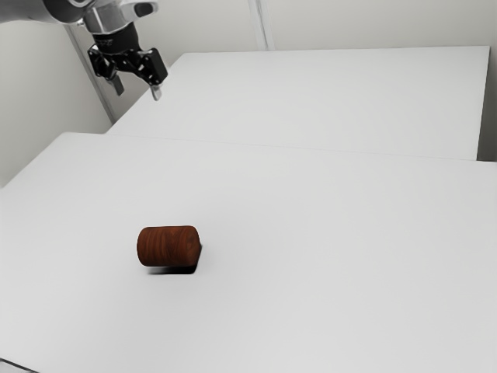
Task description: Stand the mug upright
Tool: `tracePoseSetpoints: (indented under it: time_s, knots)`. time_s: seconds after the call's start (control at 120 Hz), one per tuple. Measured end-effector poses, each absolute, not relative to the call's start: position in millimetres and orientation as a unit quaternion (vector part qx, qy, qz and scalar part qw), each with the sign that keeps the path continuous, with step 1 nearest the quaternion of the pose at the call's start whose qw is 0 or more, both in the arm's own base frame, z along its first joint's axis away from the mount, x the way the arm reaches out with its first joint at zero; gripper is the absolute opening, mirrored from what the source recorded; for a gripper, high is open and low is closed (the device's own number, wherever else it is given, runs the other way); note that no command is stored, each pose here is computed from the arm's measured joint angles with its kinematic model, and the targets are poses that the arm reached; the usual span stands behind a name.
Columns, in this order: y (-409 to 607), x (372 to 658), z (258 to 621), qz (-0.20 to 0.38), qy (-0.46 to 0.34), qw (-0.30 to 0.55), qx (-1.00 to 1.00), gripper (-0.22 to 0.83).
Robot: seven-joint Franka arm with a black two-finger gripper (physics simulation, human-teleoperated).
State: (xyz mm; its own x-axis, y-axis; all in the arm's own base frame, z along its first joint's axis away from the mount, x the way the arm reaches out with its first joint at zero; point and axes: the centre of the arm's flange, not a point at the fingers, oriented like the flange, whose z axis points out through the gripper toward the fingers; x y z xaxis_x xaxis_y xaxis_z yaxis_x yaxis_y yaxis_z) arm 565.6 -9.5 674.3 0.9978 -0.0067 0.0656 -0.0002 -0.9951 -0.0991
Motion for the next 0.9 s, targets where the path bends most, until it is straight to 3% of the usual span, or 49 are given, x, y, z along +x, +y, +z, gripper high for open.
tracePoseSetpoints:
  time_s: [0.292,0.417,0.675,0.9]
  knots:
    - [-8.7,574.1,656.9,-0.019,-0.005,0.02,-1.0,0.62]
    - [51.9,573.2,609.7,0.014,-0.062,-0.045,-0.997,0.61]
    - [223.3,507.2,520.7,0.023,-0.207,-0.216,-0.954,0.62]
    - [287.8,451.8,441.9,-0.025,-0.249,-0.344,-0.905,0.62]
